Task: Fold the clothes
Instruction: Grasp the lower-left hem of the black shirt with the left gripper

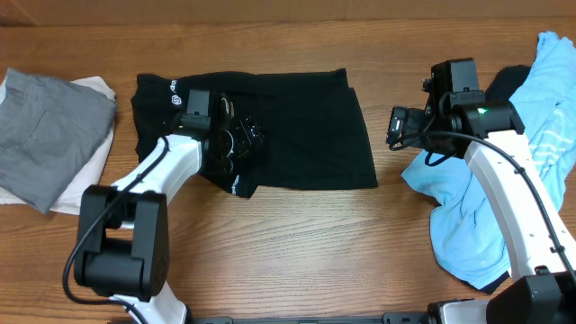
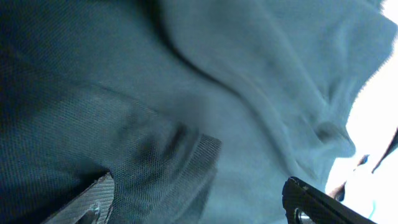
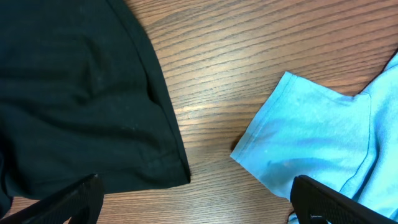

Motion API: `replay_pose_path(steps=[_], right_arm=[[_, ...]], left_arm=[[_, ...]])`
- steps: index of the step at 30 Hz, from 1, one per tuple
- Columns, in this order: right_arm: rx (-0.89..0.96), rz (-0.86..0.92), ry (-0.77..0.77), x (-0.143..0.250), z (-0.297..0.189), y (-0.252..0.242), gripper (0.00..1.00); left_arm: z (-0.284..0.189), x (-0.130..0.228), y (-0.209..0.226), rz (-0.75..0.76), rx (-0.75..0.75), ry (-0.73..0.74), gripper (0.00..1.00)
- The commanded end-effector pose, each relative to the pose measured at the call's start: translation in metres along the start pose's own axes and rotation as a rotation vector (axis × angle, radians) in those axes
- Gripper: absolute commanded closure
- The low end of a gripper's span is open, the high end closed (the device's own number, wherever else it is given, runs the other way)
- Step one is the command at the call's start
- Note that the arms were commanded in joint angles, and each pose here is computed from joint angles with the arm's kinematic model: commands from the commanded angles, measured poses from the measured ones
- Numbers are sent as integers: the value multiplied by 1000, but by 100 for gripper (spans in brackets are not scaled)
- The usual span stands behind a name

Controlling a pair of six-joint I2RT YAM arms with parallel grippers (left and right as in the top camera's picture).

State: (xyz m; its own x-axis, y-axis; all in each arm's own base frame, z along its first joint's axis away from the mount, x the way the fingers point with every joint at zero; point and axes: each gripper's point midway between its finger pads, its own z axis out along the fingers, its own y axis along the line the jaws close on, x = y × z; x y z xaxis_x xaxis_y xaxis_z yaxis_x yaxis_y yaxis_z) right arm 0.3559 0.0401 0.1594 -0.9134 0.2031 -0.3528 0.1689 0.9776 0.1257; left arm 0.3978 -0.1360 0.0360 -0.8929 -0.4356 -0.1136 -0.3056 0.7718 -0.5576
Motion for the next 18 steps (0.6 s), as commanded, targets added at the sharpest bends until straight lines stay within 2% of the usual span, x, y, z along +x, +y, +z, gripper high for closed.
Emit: replay_pose_path(steps=[1,5,7,8,9,11,14,15,16,17,18], right_arm=[[-2,6,1,0,0,-1,0],[-4,7,-6,-2,0,-1,0],[-4,7,-5,-2,0,-1,0],[-4,7,-5,-2,0,-1,0],[-4,7,-5,-2,0,-1,0],[-4,7,-5,-2,0,-1,0],[-4,7,-4,-1,0,-1,0],[-4,7,-4,-1,0,-1,0],[-4,7,-4,-2,0,-1,0],[-4,7,-5,-2,0,-1,0],[-4,7,-5,-2,0,-1,0]], left_arm=[[6,-3,9,-68,-32,-14,13],[5,-7,16,-76,-76,-43,17],[5,-6,17,-77,-79,-40,28],[6,-6,18,-78,-81,-39,40],[6,-6,19,-79,-85,-40,46],[7,-7,21,-87,-95,-44,55],[7,-7,26,-116,-127,-60,63],[7,-7,25,-117,-127,-60,62],[7,-7,25,-116,-127,-60,56],[7,-6,25,-116,-128,-59,43],[7,-6,25,-117,-129,-58,35]])
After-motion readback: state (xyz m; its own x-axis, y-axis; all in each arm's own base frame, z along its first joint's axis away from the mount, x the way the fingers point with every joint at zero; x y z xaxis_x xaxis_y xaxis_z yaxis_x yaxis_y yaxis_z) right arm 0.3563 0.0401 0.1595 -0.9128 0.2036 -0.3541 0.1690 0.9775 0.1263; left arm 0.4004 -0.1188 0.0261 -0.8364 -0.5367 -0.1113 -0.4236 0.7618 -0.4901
